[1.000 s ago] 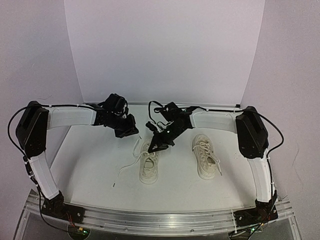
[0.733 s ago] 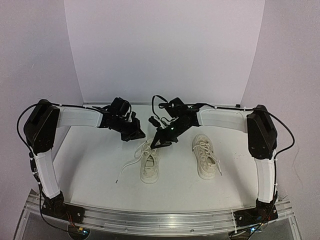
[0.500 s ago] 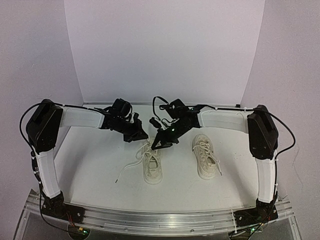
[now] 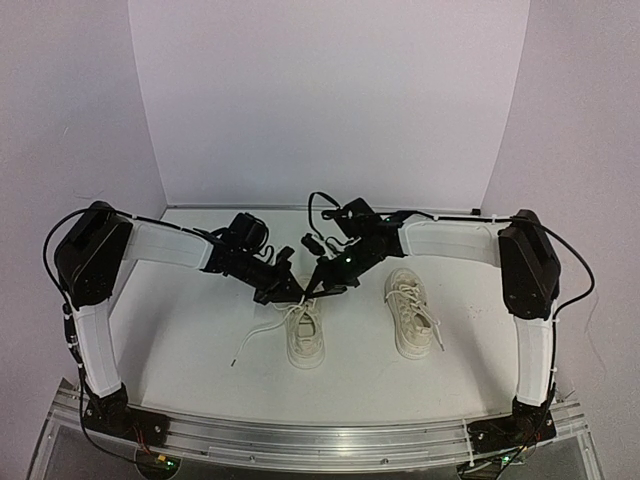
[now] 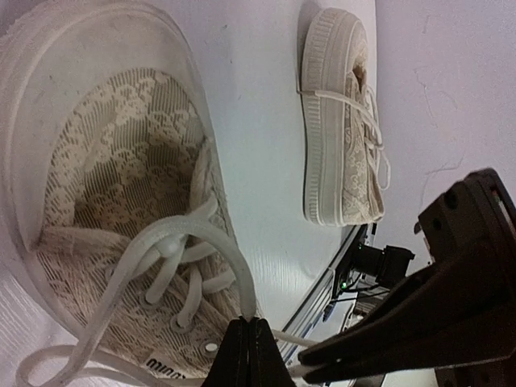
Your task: Tie the shoes
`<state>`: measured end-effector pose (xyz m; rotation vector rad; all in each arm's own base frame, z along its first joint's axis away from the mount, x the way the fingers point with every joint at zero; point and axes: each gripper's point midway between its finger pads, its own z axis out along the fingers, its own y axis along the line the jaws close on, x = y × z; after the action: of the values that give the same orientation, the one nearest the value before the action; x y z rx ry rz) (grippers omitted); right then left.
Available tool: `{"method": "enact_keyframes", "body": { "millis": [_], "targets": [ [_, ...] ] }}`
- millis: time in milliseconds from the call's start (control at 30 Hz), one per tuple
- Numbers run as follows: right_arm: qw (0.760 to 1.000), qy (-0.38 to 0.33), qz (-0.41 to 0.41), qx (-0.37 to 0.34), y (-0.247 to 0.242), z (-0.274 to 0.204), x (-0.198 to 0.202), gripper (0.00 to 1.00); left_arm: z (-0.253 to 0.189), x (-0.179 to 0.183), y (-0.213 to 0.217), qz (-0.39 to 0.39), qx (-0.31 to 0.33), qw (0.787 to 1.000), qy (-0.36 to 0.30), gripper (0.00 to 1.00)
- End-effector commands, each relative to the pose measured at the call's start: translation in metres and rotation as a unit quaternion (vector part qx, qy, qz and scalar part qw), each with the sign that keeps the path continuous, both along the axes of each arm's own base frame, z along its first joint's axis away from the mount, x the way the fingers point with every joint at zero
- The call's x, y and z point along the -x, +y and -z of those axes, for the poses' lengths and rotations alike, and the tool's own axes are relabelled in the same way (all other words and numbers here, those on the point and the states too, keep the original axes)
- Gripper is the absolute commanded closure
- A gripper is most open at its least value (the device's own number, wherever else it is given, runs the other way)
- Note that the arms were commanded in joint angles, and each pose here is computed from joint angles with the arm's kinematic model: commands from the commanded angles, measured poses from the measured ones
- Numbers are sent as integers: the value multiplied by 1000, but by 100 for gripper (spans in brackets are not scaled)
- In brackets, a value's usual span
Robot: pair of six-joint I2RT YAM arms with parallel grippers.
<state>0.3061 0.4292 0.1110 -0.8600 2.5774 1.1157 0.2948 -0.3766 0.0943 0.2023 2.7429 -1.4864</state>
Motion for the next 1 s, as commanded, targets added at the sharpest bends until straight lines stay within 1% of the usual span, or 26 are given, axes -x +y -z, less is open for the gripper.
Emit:
{"method": "enact_keyframes", "body": {
  "millis": [0, 200, 467, 633, 733, 967],
  "targets": [
    [998, -36, 3, -44, 2, -43, -7, 100, -44, 23, 0, 59, 54, 997, -24, 100],
    [998, -32, 7, -44, 2, -41, -9, 100, -52, 38, -5, 93, 97, 991, -6, 100],
    [998, -24, 10, -49, 3, -41, -8, 100, -54, 51, -15, 130, 128, 983, 12, 100],
    [999, -17, 13, -50, 2, -40, -6, 98, -38, 53, -20, 133, 122, 983, 24, 100],
    [999, -10, 17, -48, 0, -39, -4, 92, -28, 49, -22, 123, 117, 985, 24, 100],
    [997, 12, 56, -43, -16, -45, -4, 73, -20, 47, -24, 117, 123, 985, 34, 100]
  ]
}}
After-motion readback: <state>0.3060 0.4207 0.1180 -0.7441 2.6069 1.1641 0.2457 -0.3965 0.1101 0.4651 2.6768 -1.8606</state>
